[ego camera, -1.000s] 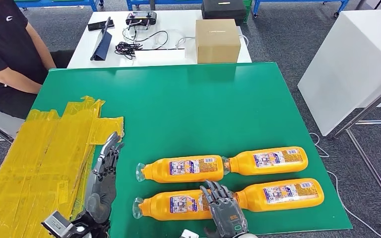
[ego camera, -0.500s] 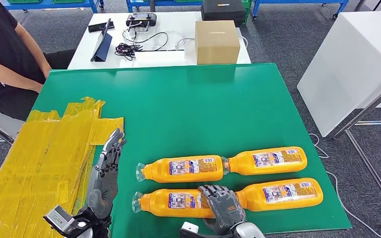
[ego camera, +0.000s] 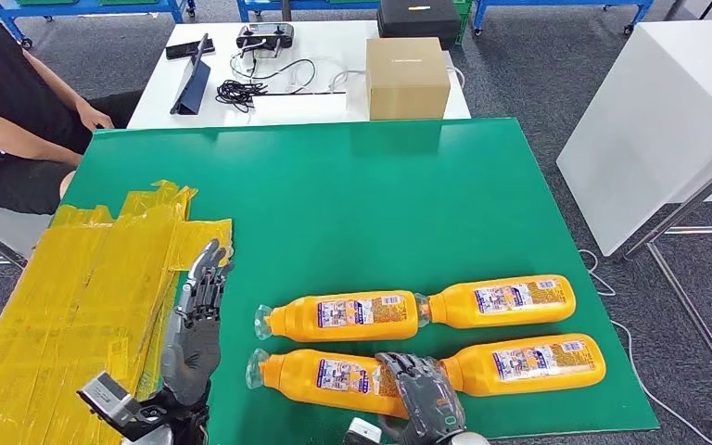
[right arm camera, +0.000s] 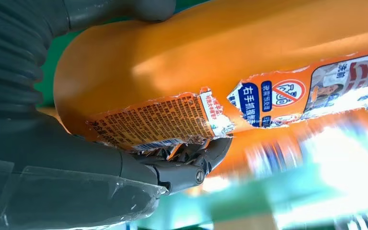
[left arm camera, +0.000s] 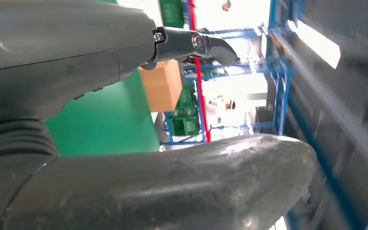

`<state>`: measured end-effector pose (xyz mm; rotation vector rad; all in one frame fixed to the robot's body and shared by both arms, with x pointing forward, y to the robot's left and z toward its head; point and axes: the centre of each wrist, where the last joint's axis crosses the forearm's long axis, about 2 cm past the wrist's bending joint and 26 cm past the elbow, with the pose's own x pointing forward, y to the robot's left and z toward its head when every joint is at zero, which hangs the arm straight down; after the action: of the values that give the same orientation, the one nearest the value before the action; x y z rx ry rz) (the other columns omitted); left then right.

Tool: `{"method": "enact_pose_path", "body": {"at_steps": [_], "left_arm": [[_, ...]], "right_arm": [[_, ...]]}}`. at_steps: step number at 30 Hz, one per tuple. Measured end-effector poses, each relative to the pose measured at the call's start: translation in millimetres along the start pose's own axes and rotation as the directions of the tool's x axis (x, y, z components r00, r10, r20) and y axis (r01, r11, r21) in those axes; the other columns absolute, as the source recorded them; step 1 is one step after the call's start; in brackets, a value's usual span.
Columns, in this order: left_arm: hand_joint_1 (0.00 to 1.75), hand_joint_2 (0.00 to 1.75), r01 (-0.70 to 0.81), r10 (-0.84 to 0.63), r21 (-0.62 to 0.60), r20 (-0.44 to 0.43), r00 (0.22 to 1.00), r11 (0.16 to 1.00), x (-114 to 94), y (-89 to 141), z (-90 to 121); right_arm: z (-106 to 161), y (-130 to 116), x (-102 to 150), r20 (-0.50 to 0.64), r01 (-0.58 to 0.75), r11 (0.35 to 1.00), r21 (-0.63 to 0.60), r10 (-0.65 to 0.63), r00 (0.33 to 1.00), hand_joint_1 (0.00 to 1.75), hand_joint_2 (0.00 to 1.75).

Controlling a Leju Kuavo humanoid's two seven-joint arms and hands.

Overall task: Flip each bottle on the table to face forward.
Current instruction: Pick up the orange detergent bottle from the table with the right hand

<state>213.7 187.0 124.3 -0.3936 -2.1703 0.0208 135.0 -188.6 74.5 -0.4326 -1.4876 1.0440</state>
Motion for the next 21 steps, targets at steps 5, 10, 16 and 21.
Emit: {"method": "enact_pose_path", "body": {"at_steps": [5, 10, 16, 21], "left_arm": [[0.0, 1.75, -0.116, 0.122, 0.221, -0.012, 0.993, 0.968, -1.5, 10.7, 15.0], [0.0, 1.75, -0.141, 0.156, 0.341, -0.019, 0.988, 0.93, -1.9, 17.4, 19.6], [0.0, 1.75, -0.208, 0.256, 0.453, -0.046, 0.966, 0.867, -3.7, 22.0, 22.7], [0.0, 1.75, -0.291, 0.349, 0.454, -0.048, 0.936, 0.842, -5.9, 21.5, 24.5]], "right_arm": [[12.2, -10.6, 22.6, 0.205, 0.299, 0.928, -0.223, -0.255, 0.945, 1.75, 1.75], [15.5, -15.3, 31.8, 0.272, 0.391, 0.88, -0.269, -0.32, 0.908, 1.75, 1.75], [13.7, -17.3, 34.3, 0.32, 0.445, 0.843, -0.302, -0.35, 0.88, 1.75, 1.75], [10.3, -19.0, 34.6, 0.34, 0.477, 0.821, -0.313, -0.372, 0.864, 1.75, 1.75]]}}
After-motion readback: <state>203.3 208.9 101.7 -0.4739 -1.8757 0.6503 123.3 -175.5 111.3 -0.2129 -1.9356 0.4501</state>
